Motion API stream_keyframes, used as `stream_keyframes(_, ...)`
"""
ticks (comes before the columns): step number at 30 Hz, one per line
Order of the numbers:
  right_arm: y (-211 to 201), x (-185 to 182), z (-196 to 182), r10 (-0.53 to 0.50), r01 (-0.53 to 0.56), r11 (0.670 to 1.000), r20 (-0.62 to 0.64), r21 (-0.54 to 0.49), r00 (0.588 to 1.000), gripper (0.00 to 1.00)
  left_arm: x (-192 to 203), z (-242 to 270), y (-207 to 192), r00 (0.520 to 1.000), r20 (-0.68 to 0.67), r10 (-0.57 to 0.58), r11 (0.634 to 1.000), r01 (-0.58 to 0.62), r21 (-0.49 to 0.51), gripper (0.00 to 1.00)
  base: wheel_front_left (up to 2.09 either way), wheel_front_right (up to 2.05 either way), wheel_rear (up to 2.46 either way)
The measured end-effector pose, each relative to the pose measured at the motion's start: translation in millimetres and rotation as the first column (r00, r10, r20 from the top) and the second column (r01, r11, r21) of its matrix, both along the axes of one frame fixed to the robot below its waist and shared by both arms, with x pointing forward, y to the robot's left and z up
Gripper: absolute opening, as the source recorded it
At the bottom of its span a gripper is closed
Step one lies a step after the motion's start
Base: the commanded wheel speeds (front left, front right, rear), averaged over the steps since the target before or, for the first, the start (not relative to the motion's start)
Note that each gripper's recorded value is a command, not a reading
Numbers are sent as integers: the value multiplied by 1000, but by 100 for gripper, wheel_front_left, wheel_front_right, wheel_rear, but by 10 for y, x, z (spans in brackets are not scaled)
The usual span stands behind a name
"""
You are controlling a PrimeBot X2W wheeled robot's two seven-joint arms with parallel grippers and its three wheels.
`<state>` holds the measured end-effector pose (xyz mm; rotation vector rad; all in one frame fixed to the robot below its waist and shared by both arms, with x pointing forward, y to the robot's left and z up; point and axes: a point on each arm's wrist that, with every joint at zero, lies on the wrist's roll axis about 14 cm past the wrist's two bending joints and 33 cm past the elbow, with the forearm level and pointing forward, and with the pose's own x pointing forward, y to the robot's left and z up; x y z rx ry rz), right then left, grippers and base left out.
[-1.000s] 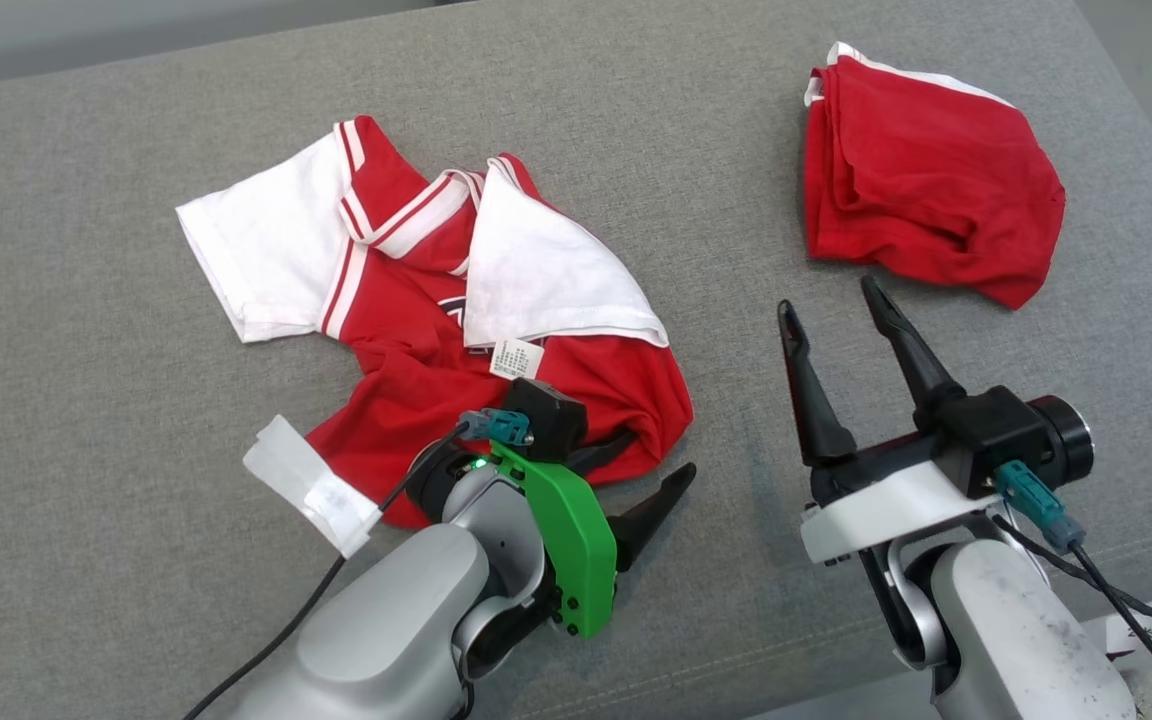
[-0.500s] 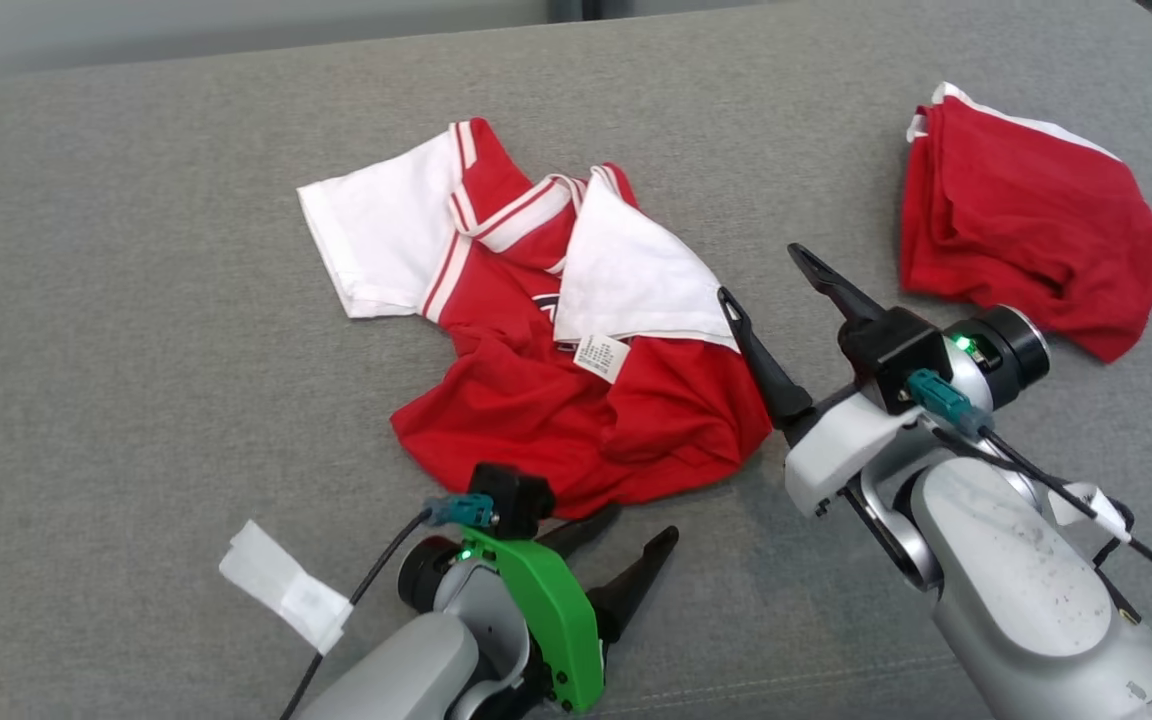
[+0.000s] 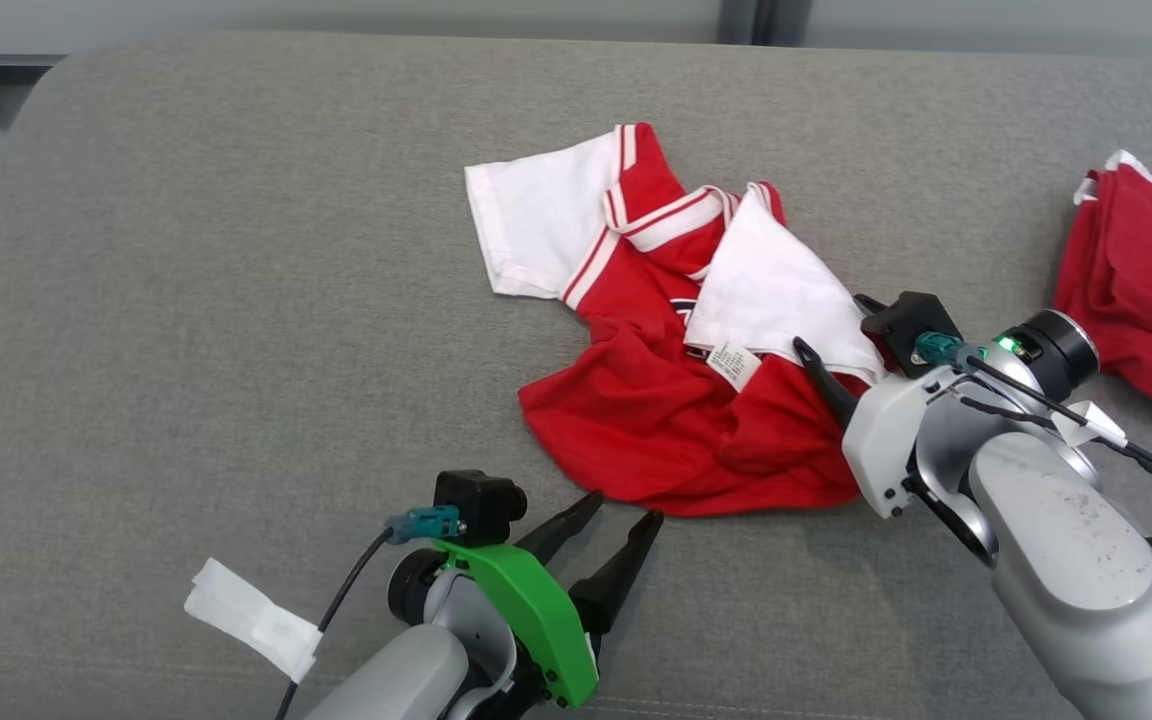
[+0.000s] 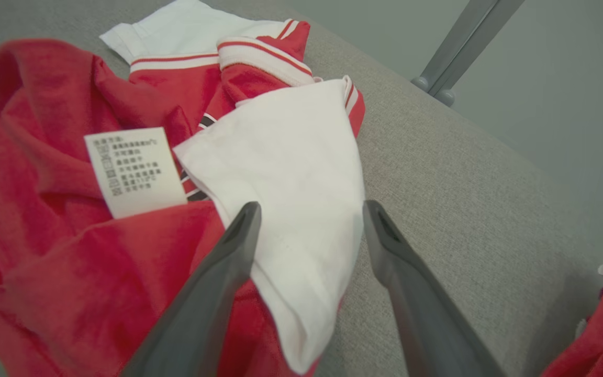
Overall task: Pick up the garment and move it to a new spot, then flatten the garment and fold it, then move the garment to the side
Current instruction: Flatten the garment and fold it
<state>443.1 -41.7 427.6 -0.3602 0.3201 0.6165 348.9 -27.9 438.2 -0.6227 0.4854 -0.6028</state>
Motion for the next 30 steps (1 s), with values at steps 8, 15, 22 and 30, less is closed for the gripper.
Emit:
stream_keyframes(8, 438, -57, -38, 127, -127, 992, -28, -4, 992, 100, -84, 30, 288, 995, 2, 97, 995, -97, 9, 100, 0, 0, 0)
stream_keyframes(15, 616, -146, -43, 178, -178, 984, -51, -10, 983, 100, -78, 117, 461, 989, 37, 142, 990, -143, 16, 100, 0, 0, 0)
stream_keyframes(22, 576, -125, -66, 172, -174, 985, -57, -20, 983, 100, -91, 109, 498, 987, 35, 155, 988, -155, 16, 100, 0, 0, 0)
stream_keyframes(30, 479, -98, -234, 165, -176, 980, -123, -90, 979, 100, -100, 101, 476, 988, 26, 152, 988, -152, 5, 100, 0, 0, 0)
